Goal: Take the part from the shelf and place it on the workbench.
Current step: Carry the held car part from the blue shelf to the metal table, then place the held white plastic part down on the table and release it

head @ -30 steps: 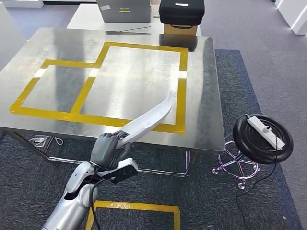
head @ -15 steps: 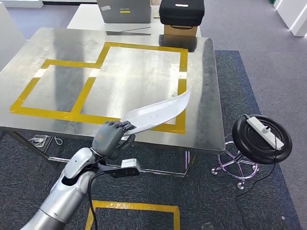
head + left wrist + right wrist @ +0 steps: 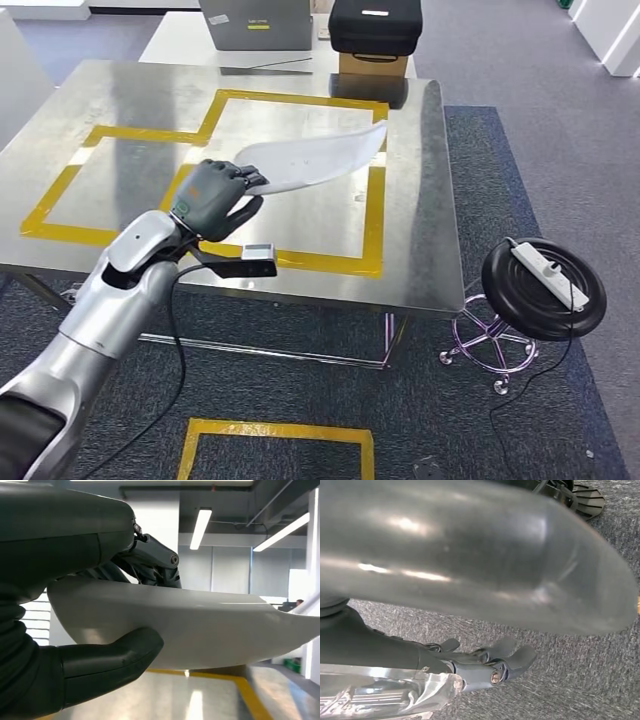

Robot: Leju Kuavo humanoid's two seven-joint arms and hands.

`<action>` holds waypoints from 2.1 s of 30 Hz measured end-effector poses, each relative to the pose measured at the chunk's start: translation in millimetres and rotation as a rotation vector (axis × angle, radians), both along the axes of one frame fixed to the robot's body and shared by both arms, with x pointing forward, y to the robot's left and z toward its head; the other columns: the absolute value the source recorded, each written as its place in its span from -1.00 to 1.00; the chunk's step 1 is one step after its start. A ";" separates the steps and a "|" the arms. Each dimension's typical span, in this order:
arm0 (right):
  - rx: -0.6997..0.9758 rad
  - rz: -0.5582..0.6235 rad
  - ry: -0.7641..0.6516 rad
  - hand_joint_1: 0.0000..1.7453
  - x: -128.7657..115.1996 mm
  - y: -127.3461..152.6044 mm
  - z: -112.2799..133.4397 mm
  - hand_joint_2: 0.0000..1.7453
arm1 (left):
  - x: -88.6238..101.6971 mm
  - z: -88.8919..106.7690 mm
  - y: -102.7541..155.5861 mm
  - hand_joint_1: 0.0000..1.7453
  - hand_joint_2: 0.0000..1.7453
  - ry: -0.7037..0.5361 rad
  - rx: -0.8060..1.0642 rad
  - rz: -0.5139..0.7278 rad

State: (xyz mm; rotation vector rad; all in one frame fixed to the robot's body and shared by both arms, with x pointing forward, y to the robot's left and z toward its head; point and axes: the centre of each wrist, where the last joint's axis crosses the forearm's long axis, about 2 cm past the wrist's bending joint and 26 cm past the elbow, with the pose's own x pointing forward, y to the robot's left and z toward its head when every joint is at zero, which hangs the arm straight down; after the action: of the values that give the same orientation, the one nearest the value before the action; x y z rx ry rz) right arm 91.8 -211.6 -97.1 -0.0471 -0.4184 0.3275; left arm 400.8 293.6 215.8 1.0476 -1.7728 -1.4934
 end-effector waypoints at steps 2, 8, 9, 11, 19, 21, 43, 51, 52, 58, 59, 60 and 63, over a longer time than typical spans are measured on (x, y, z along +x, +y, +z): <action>0.001 0.006 -0.001 -1.00 1.0 0.2 0.2 -1.00 | 15.7 11.9 12.5 1.00 1.00 -0.012 0.042 0.046; 0.001 0.025 -0.006 -1.00 4.6 0.9 1.1 -1.00 | 44.5 24.0 48.6 1.00 1.00 0.014 0.140 0.197; 0.002 0.028 -0.006 -1.00 5.2 1.1 1.3 -1.00 | 47.5 23.8 54.9 1.00 1.00 0.026 0.159 0.232; 0.003 0.033 -0.005 -1.00 6.2 1.3 1.5 -1.00 | 52.5 22.5 69.0 1.00 1.00 0.053 0.190 0.297; 0.003 0.046 -0.006 -1.00 7.8 1.8 1.9 -1.00 | 54.0 7.0 120.5 1.00 1.00 0.166 0.279 0.537; 0.002 0.048 -0.006 -1.00 7.8 1.9 1.9 -1.00 | 51.0 1.9 131.7 1.00 1.00 0.192 0.296 0.594; 0.001 0.038 0.004 -1.00 7.4 2.2 1.9 -1.00 | 11.4 -39.2 201.5 -1.00 1.00 0.391 0.309 0.932; 0.004 0.033 0.002 -1.00 6.4 2.3 1.7 -1.00 | 1.2 -50.6 207.9 -1.00 -1.00 0.372 0.286 0.908; 0.004 0.032 0.002 -1.00 6.1 2.3 1.6 -1.00 | 0.4 -51.7 208.1 -1.00 -1.00 0.372 0.286 0.907; 0.004 0.032 0.006 -1.00 4.2 2.3 1.2 -1.00 | -1.8 -55.1 208.1 -1.00 -1.00 0.368 0.279 0.902; 0.004 0.031 0.007 -1.00 3.9 2.3 1.1 -1.00 | -2.2 -55.7 208.0 -1.00 -1.00 0.368 0.277 0.900; 0.004 0.031 0.008 -1.00 3.4 2.3 1.0 -1.00 | -2.7 -56.6 207.9 -1.00 -1.00 0.367 0.275 0.898; 0.002 0.030 0.010 -1.00 2.0 2.2 0.7 -1.00 | -4.3 -59.2 207.5 -1.00 -1.00 0.364 0.273 0.891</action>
State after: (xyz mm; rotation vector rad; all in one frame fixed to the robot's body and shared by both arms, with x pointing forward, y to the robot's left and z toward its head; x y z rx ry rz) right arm 93.8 -209.4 -96.3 -0.0369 -0.4101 0.3566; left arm 396.5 501.0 156.6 1.3433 -0.6868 -1.2300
